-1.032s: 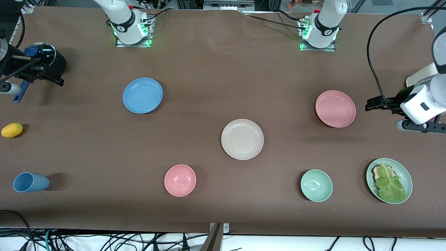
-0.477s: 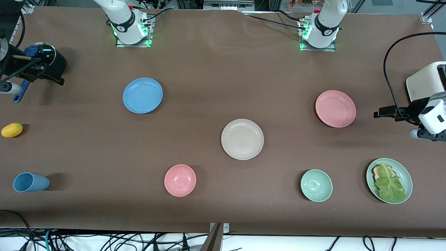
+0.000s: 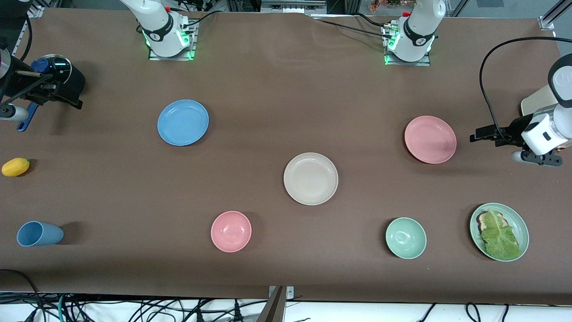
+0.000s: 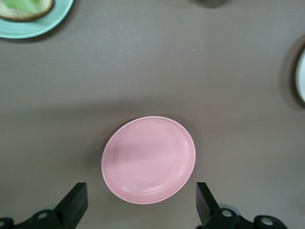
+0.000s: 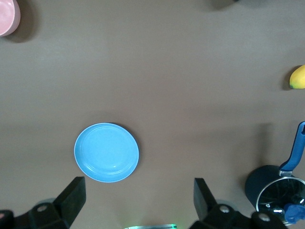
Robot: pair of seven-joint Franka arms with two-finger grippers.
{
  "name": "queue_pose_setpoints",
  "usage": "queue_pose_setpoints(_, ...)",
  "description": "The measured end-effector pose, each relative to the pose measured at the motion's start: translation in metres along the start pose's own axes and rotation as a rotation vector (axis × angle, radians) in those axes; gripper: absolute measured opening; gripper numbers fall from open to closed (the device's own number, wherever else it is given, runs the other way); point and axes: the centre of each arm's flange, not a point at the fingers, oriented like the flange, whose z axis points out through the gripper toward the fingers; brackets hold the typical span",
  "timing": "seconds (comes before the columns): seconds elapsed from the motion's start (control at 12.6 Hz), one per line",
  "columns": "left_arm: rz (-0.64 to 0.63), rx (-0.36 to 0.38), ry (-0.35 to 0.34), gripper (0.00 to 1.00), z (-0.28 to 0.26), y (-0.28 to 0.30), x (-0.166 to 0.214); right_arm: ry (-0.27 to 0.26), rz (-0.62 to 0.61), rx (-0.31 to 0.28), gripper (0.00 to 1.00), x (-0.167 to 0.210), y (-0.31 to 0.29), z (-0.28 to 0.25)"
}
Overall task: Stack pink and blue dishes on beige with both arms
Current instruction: 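Move the left gripper toward the rim of the pink plate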
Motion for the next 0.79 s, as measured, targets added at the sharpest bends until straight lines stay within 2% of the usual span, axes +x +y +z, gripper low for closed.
queue_pose_setpoints(0.16,0.001,-0.017,0.041,1.00,0.014,-0.014,-0.017,-0.001,0.000,0.000,1.00,0.000,0.000,0.000)
queue_pose_setpoints(0.48,0.014,-0.047,0.077,1.00,0.043,-0.019,-0.030,-0.002,0.000,0.000,1.00,0.000,0.000,0.000)
queue_pose_setpoints(0.79,0.022,-0.070,0.070,1.00,0.063,-0.050,-0.047,-0.002,0.000,0.000,1.00,0.000,0.000,0.000)
